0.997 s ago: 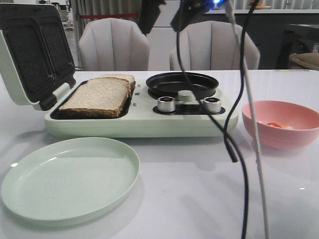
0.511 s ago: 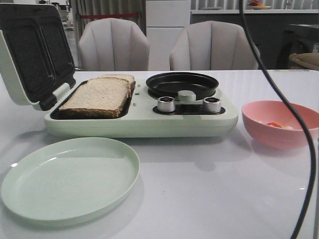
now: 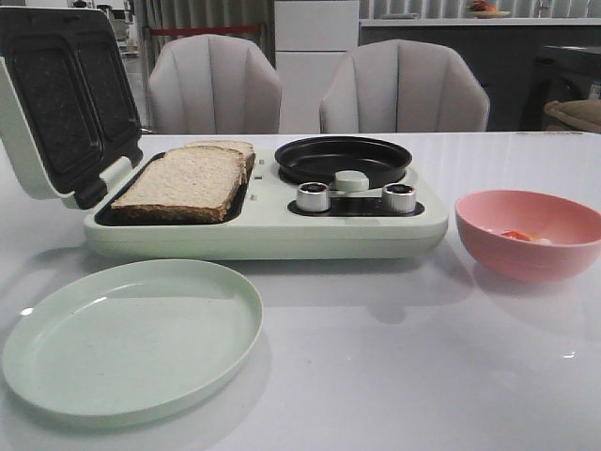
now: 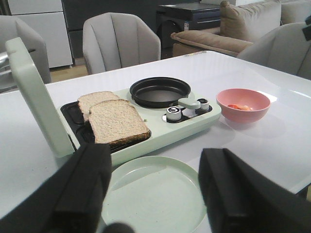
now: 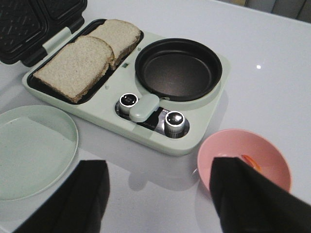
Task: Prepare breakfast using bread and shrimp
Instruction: 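Release the bread and raise the right gripper away from the maker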
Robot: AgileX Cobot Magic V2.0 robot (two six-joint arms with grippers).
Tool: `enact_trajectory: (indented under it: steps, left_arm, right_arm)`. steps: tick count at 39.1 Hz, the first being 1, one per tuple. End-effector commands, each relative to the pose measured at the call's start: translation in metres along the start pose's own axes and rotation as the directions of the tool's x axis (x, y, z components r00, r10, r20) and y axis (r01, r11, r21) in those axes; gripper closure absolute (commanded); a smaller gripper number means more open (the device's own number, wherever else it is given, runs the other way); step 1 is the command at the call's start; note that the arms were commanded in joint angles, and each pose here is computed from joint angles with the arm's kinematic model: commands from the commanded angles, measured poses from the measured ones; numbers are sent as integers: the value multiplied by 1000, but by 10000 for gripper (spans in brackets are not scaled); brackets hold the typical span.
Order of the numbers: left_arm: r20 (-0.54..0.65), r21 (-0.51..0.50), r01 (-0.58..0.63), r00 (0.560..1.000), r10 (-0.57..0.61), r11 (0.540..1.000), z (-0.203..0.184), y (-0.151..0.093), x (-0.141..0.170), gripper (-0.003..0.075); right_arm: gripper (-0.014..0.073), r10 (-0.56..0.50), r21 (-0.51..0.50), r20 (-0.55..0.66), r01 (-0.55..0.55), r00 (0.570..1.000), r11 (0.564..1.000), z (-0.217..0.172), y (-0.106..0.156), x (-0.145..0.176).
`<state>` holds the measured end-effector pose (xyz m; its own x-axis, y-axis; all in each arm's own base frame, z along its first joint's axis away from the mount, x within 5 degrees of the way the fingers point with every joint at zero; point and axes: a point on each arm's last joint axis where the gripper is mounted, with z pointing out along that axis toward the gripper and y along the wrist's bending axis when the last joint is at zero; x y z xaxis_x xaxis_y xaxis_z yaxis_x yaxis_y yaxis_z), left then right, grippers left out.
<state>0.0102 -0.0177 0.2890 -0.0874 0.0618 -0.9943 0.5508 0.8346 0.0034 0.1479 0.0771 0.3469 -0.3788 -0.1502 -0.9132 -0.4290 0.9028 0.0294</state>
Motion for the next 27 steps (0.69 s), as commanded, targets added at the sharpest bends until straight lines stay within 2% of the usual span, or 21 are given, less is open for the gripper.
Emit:
enact_trajectory:
  steps: [1,6,10,16,22,27]
  left_arm:
    - [121,-8,16,993,-15,1000,-7,0,-15,263]
    - [121,-8,16,993,-15,1000,-7,0,-15,263]
    - [121,-8,16,993,-15,1000,-7,0,-15,263]
    - [121,-7,17,993,-16,1000,-7,0,-15,263]
    - [147,-12,18,989,-16,1000,-7,1,-17,263]
    - [155,-11,21,988,-19,1000,-7,1,-18,263]
  right_arm:
    - [55,7,-18,182,-4,983,1000,-25,-1,8]
    - [55,11,-29,266,-3,964,1000,-46,-3,38]
    - [55,23,-42,373,-7,928,999,-67,-4,64]
    - [55,43,-58,446,-19,894,998,-80,-6,100]
    - [55,48,-66,521,-16,852,998,-85,-7,116]
    - [55,47,-65,515,-16,856,998,-84,-7,119]
